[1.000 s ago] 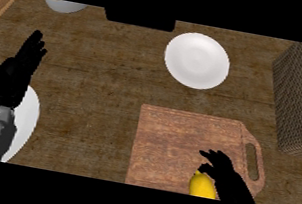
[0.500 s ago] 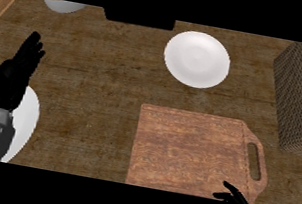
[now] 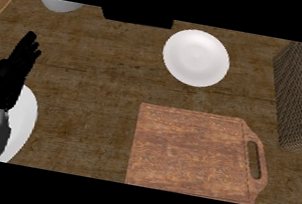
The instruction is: Pick the lemon from the cutting board and place it in the basket
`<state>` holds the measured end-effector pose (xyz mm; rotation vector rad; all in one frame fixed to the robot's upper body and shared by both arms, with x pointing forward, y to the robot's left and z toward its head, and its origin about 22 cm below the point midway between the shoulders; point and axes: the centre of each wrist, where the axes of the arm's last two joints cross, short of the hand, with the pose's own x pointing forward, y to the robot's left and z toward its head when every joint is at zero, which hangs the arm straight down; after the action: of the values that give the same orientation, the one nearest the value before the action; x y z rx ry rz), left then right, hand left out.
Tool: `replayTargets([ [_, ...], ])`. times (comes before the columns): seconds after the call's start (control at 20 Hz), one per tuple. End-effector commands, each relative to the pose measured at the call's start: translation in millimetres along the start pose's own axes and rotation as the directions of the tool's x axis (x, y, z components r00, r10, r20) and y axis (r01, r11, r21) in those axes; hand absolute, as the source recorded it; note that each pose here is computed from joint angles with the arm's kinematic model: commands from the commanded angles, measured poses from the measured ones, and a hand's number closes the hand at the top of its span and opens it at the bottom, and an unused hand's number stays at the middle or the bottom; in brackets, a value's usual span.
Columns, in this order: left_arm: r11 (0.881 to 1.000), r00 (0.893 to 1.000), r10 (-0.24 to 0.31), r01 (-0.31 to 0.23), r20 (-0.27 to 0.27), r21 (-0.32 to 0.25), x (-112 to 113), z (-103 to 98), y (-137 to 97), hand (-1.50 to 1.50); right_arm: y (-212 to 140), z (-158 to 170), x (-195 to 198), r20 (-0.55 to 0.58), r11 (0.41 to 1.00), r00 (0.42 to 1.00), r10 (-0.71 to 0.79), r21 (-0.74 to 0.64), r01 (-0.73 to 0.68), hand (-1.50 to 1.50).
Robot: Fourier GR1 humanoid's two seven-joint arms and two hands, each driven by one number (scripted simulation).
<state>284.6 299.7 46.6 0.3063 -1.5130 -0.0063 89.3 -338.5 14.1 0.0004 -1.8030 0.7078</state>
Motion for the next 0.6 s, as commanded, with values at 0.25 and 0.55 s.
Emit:
replayTargets([
  [0.25,1.0,1.0,-0.003,0.003,0.001,-0.012,10,-7,-8,0.0,-55,-34,73,-0.034,0.987,0.999,0.001,-0.158,-0.006,1.5],
  [0.55,1.0,1.0,-0.002,0.002,-0.001,-0.022,-10,8,-2,0.0,-81,-73,89,-0.064,0.952,0.996,-0.069,-0.304,0.046,1.5],
])
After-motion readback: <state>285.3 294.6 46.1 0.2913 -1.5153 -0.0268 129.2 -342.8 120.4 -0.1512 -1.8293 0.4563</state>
